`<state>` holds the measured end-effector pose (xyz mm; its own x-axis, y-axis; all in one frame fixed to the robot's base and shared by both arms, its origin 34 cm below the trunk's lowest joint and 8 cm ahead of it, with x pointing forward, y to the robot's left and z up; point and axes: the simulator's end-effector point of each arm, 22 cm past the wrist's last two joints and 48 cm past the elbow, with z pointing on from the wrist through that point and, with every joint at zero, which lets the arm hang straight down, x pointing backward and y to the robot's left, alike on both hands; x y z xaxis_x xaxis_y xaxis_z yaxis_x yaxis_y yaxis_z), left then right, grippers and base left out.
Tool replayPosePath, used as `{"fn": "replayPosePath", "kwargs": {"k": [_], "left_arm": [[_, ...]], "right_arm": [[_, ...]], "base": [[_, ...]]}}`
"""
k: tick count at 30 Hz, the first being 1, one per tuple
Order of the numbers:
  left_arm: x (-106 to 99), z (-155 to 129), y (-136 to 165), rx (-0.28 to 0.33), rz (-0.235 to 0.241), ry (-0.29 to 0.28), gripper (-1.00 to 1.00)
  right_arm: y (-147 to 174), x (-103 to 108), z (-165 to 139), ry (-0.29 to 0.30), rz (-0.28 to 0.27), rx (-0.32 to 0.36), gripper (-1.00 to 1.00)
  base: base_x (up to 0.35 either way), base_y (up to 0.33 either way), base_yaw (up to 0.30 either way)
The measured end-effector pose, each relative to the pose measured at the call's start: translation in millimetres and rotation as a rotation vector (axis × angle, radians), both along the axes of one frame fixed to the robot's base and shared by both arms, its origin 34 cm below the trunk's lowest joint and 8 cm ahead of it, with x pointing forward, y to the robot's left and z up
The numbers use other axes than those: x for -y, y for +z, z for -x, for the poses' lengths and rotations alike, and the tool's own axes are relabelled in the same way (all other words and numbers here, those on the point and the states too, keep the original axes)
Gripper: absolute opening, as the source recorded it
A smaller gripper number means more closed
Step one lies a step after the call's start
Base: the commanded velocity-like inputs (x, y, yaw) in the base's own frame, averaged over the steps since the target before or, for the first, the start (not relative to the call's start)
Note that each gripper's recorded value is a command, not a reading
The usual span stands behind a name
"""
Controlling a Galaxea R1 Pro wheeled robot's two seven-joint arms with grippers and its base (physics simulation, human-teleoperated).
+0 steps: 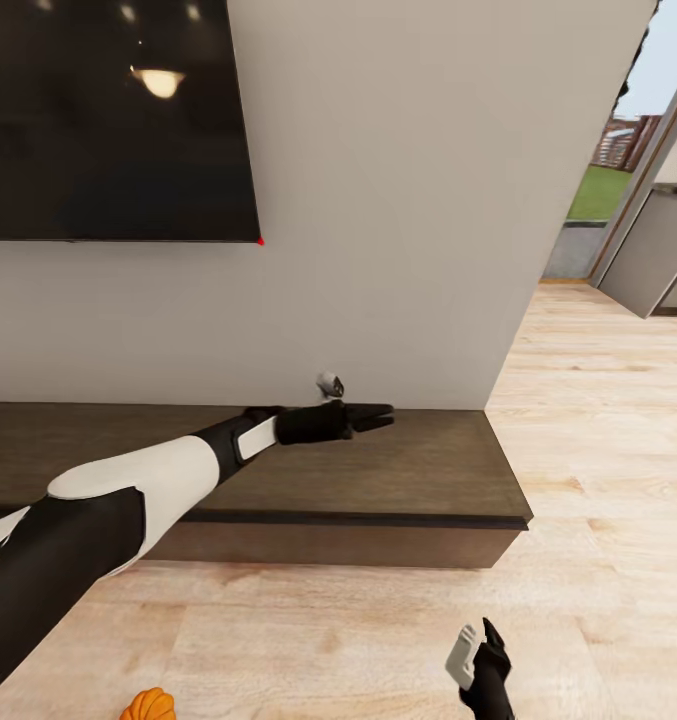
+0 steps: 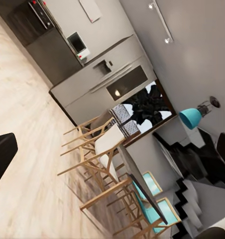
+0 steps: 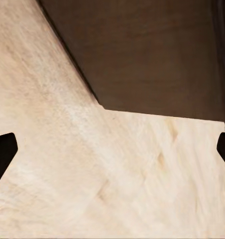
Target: Place each of the two pumpkins and all three candles from the living room inside a cabinet in the living room (use any cabinet), then make sure every cabinet is closed, and position the cauldron so it is next to a table in the living room.
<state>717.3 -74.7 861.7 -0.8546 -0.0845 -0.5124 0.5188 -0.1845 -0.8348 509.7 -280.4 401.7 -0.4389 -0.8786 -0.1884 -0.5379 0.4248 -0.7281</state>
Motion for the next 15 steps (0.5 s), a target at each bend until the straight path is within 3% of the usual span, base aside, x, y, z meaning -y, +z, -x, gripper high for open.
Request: {"fn": "replayPosePath", "kwargs": {"k": [3,4,5,7,11,12,15], "left_arm": [[2.1,2.4,1.2,-0.001,0.004,-0.008,1.0],[2.7,3.1,1.5,-0.002,0.005,-0.01,1.0],[3.4,3.7,1.8,-0.003,0.006,-0.013,1.0],[4.5,4.5,2.0,-0.003,0.006,-0.015,1.0],[10.4,7.7,3.7,-0.003,0.011,-0.024,1.0],[11.7,8.2,3.8,-0.002,0.01,-0.025,1.0],[13.5,6.6,0.5,-0.003,-0.005,-0.017,1.0]], "right_arm": [[8.6,-8.1,-14.5,0.031,0.001,0.04,1.0],[12.5,-16.6,-21.2,0.068,0.0,0.057,1.0],[18.2,-36.6,-29.4,0.164,0.009,0.081,1.0],[24.9,-63.0,-34.6,0.284,0.023,0.113,1.0],[39.2,-95.0,-40.2,0.38,0.034,0.186,1.0],[46.3,-109.2,-42.8,0.438,0.046,0.221,1.0],[51.3,-123.8,-44.2,0.497,0.065,0.243,1.0]], "base": [[0.0,0.0,0.0],[0.0,0.0,0.0],[0.0,0.0,0.0],[0.0,0.0,0.0],[0.0,0.0,0.0],[0.0,0.0,0.0],[0.0,0.0,0.0]]}}
